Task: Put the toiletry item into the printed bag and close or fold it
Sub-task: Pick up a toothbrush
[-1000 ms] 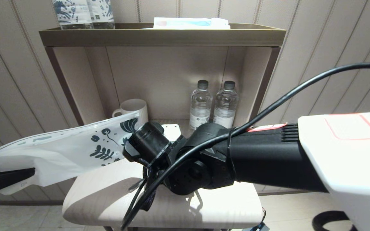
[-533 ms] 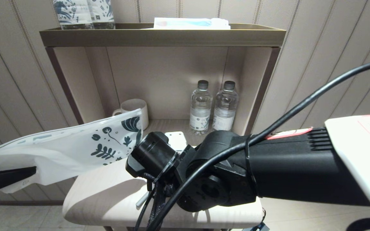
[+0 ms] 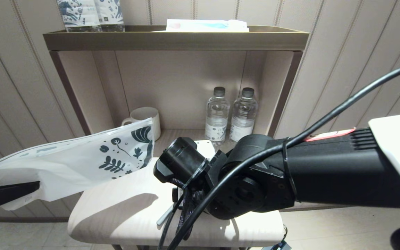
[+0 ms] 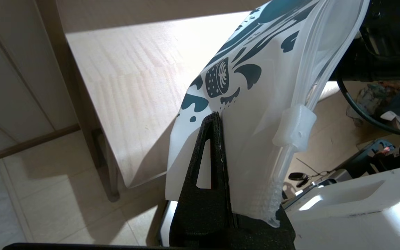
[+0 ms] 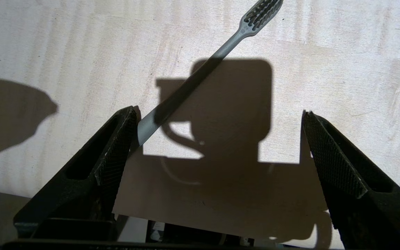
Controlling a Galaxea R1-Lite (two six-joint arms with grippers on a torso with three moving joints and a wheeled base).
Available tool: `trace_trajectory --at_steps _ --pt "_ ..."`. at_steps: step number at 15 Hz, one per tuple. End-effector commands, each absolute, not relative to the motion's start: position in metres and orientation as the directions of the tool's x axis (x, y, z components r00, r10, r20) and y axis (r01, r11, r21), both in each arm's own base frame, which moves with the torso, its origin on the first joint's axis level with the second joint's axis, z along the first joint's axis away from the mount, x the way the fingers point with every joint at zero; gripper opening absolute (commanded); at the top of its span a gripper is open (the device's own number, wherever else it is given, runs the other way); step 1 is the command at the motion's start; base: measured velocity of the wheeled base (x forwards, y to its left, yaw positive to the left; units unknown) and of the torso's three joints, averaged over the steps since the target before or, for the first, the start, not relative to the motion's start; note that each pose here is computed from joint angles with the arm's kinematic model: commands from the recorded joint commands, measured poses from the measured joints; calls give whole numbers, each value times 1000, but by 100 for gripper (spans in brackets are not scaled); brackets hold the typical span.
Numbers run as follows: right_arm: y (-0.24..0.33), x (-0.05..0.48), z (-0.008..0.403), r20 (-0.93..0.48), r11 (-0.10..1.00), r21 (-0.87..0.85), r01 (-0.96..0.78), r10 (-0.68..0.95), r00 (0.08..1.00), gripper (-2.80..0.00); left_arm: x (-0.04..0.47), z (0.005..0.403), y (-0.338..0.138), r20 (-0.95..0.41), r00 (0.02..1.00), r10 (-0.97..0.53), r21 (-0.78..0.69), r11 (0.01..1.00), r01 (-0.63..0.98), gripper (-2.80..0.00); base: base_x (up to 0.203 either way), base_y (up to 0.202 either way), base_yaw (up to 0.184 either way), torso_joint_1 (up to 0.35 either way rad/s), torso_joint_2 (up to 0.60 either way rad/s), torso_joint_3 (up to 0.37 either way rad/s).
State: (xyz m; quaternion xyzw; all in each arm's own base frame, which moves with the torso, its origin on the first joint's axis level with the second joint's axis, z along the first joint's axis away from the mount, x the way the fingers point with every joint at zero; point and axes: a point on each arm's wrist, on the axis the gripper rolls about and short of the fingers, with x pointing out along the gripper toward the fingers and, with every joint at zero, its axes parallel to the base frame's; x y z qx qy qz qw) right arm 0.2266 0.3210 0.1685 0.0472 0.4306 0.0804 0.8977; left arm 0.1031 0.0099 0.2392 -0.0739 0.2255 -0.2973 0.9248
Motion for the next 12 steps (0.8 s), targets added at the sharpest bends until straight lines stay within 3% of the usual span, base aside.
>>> trace_trajectory --at_steps 1,5,12 --pt "320 233 167 -772 981 168 -95 191 606 0 104 239 10 -373 719 -587 -274 810 519 -280 0 0 0 0 0 0" --pt "325 234 179 -757 967 225 -116 248 604 0 104 238 10 -375 716 -588 -277 809 519 -280 0 0 0 0 0 0" --pt "348 264 153 -761 974 208 -94 221 609 0 104 235 10 -383 712 -589 -285 808 515 -280 0 0 0 0 0 0"
